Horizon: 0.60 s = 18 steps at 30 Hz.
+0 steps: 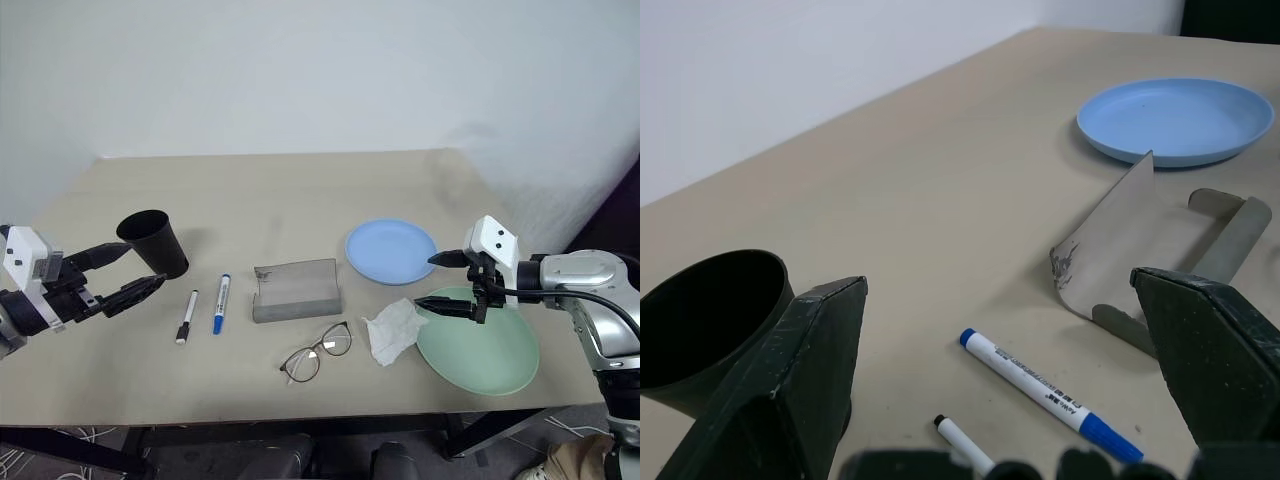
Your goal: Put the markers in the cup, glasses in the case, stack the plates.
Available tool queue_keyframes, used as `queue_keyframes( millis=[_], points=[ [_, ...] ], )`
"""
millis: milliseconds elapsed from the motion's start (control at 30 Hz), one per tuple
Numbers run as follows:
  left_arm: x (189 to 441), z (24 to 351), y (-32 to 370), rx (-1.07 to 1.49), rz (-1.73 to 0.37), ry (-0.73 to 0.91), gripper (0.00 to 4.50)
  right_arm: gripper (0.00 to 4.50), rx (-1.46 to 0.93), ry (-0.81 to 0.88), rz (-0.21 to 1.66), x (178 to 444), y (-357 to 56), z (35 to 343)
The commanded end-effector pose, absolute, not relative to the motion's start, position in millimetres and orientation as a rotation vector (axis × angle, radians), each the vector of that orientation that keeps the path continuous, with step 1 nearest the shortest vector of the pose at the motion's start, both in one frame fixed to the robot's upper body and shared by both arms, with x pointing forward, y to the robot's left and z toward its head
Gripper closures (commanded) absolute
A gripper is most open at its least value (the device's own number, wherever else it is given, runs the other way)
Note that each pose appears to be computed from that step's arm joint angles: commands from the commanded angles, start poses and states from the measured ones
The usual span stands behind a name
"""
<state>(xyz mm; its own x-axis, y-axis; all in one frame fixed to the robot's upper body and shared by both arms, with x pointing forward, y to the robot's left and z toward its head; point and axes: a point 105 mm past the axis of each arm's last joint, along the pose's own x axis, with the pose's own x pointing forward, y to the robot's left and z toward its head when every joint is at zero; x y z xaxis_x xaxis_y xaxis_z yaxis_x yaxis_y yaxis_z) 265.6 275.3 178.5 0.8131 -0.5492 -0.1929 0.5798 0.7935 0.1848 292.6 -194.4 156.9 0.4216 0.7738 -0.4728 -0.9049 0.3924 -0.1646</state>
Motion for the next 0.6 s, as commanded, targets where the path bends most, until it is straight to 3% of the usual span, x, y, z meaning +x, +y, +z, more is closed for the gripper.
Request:
queue_keyframes(
  millis=[33, 600],
  points=[
    [267.7, 190.3, 273.4, 0.286, -0.618, 0.098, 0.01, 0.0, -0.428, 0.294, 1.08, 293.0, -190.1, 170.1],
    [269.2, 182.3, 265.7, 0.268, -0.65, 0.109, 0.01, 0.0, -0.406, 0.363, 1.039, 281.9, -201.6, 168.1]
  ],
)
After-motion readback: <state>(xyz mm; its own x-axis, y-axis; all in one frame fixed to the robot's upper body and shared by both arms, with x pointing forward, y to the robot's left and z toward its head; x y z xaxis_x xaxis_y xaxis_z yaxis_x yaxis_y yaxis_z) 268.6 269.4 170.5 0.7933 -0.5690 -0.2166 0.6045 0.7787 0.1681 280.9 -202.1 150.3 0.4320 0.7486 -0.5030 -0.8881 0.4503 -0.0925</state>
